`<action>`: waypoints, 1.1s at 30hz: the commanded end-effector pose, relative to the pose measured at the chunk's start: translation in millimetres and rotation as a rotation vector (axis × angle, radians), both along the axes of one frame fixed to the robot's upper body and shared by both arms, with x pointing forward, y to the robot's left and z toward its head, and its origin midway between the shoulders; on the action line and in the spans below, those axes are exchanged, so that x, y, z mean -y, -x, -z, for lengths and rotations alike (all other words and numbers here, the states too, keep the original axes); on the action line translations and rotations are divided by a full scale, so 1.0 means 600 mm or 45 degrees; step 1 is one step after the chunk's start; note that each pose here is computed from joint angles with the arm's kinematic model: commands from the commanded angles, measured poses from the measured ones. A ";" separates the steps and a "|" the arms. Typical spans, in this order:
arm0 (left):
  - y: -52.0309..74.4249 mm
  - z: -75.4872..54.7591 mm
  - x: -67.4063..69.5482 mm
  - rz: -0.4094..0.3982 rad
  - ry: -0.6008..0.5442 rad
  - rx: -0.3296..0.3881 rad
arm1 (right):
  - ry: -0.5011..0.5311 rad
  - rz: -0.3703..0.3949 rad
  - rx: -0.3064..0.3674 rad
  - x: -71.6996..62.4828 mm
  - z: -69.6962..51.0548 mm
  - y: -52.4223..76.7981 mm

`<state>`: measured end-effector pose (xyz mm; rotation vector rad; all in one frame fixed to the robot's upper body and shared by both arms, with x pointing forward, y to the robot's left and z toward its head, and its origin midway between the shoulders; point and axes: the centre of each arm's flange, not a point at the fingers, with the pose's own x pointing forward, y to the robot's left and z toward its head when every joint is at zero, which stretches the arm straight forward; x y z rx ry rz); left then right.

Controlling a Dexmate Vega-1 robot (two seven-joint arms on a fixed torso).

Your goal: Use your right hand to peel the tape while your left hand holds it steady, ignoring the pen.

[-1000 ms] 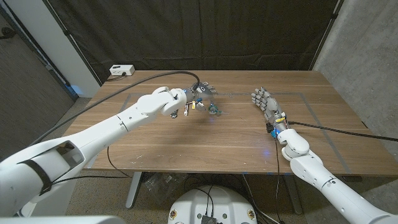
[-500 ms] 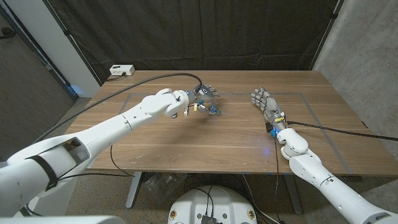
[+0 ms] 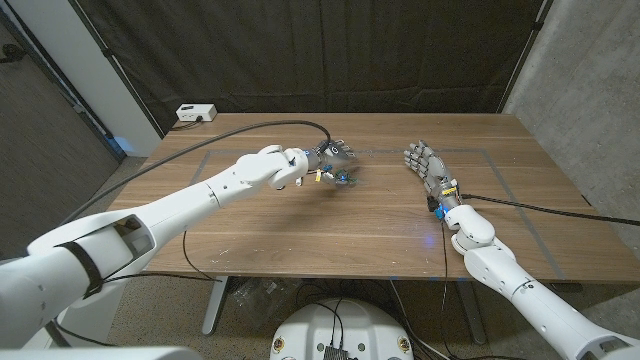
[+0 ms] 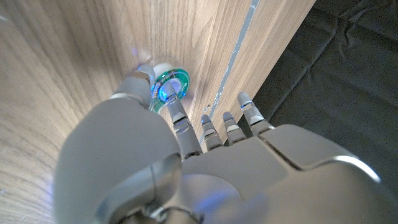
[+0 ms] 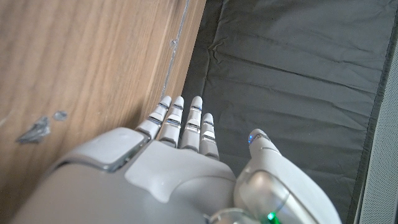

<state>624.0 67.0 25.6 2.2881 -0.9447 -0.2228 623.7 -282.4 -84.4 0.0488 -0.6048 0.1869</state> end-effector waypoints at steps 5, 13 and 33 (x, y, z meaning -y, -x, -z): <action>-0.019 0.028 -0.004 0.070 0.014 0.040 | 0.001 -0.002 -0.006 0.001 -0.004 -0.010; -0.017 0.024 -0.016 0.165 0.101 0.131 | 0.003 -0.005 -0.012 -0.003 -0.006 -0.013; 0.011 -0.001 -0.045 0.360 0.390 0.431 | 0.033 -0.008 -0.009 -0.013 -0.026 -0.016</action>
